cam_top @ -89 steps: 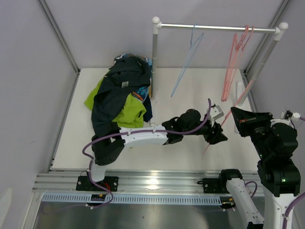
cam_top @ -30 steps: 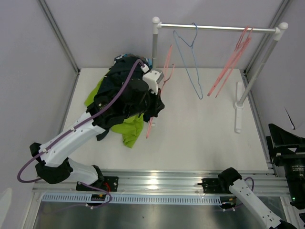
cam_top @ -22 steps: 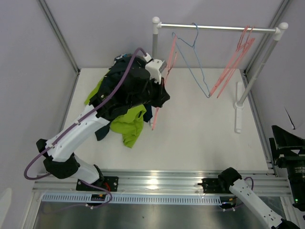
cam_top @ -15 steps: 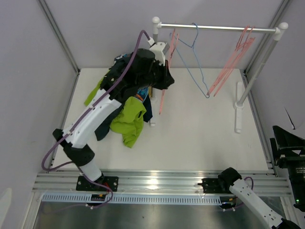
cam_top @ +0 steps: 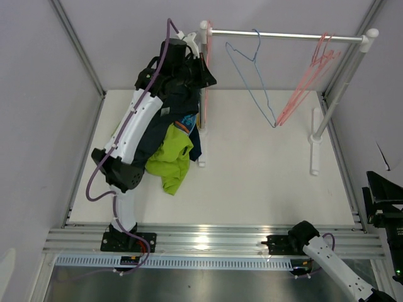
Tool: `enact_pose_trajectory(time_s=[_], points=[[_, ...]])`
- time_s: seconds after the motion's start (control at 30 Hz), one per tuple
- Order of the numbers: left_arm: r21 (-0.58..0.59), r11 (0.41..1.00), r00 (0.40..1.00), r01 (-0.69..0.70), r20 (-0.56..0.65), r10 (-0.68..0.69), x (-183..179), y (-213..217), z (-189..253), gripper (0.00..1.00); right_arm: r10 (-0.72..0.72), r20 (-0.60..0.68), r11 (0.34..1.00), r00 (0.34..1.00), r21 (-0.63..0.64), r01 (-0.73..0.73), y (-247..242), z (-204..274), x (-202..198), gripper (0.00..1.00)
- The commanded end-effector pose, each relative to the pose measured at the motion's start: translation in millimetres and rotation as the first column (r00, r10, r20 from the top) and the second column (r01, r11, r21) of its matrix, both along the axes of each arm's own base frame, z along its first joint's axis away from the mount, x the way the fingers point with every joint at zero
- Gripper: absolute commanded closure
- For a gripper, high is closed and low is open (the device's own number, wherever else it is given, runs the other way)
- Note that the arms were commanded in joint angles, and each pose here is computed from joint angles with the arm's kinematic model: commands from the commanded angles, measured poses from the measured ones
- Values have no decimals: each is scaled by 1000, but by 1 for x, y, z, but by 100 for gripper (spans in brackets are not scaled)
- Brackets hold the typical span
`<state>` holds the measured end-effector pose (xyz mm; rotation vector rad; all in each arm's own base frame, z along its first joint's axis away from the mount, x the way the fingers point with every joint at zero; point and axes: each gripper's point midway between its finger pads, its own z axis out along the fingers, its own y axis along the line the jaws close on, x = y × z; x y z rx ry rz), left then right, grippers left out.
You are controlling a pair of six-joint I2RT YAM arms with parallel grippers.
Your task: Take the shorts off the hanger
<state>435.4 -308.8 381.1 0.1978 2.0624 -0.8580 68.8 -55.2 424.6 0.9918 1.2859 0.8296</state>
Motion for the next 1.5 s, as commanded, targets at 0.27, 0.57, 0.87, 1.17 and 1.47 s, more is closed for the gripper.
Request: enact_pose_trajectory(time_s=[0.27, 0.57, 0.87, 1.17, 1.47], points=[[-11, 998, 998, 62, 8, -62, -4, -14, 0, 100, -21, -25, 1000, 999, 17, 22, 5, -13, 14, 8], [51, 998, 999, 48, -4, -48, -11, -13, -11, 77, 2, -35, 1000, 999, 19, -1, 13, -18, 20, 8], [110, 994, 999, 26, 42, -30, -39, 5, 6, 1, 15, -36, 1000, 999, -16, -16, 15, -19, 21, 6], [67, 998, 972, 1, 234, -16, -149, 77, 51, 1, 194, 37, 937, 980, -302, -174, 64, 10, 50, 0], [100, 994, 916, -33, 401, -10, -243, 156, 21, 1, 457, 27, 748, 889, -553, -368, 153, 10, 104, 1]])
